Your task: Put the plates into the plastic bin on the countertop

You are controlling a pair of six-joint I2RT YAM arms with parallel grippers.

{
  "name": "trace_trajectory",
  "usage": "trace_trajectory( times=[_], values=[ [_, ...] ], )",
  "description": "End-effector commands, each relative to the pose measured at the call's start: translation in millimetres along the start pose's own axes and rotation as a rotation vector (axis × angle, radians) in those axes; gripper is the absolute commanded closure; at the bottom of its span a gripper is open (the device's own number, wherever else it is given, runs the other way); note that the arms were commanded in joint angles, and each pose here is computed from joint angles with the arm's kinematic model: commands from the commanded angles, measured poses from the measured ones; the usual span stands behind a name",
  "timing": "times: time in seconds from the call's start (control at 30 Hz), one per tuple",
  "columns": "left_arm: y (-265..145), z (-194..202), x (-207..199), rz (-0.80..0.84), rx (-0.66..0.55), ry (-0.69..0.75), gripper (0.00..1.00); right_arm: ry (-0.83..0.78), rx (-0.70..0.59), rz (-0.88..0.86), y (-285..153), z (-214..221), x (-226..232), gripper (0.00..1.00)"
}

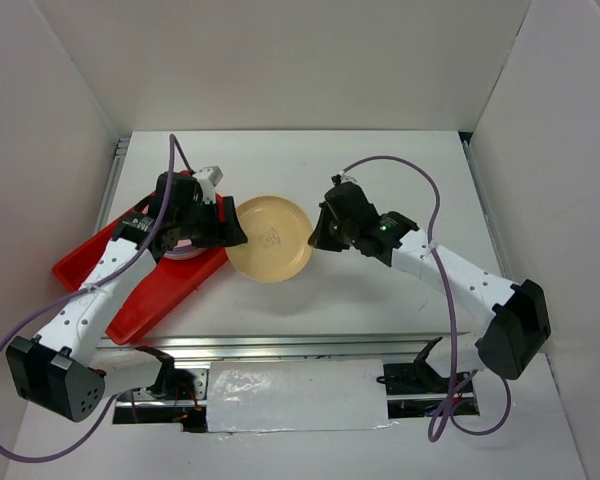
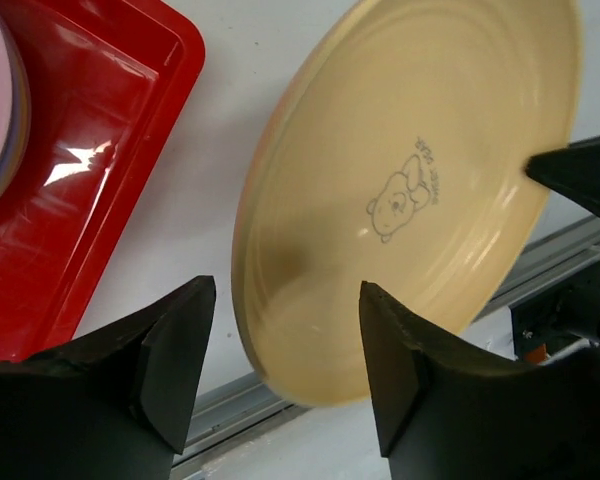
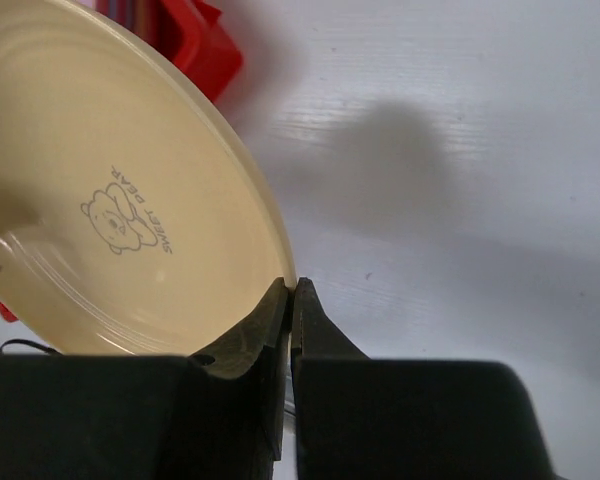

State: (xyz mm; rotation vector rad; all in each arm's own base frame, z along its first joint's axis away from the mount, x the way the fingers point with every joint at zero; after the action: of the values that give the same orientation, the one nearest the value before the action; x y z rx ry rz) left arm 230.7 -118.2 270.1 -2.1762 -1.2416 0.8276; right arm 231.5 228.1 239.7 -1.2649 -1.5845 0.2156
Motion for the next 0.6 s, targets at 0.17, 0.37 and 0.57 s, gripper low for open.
trace_trajectory(
  times=[0.17,0.37,0.57],
  values=[
    [10,-6,9,-0.123,0.024,0.0,0.92,-0.012,-0.061,-0.068,-26,-10,25,1.0],
    [0,-23,24,-0.282,-0.051,-0.146,1.0,0.054,-0.136,-0.03,-38,-19,2,0.28],
    [-31,-37,101,-0.373,-0.236,-0.547,1.0,0.138,-0.143,-0.045,-42,-10,-52,0.26]
  ],
)
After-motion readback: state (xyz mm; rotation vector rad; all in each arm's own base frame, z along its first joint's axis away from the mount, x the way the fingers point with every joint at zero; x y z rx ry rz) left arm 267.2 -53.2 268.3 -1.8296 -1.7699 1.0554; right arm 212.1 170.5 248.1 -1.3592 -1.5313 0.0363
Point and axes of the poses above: each gripper's point midway between its finger pads, its own y axis out along the fingers, its own x axis along the line the jaws close on, z = x × y, the point moved 8 cm from there along -y, back along the fingers, and after that the axes turned 15 degrees about y, right-handed, at the moved point
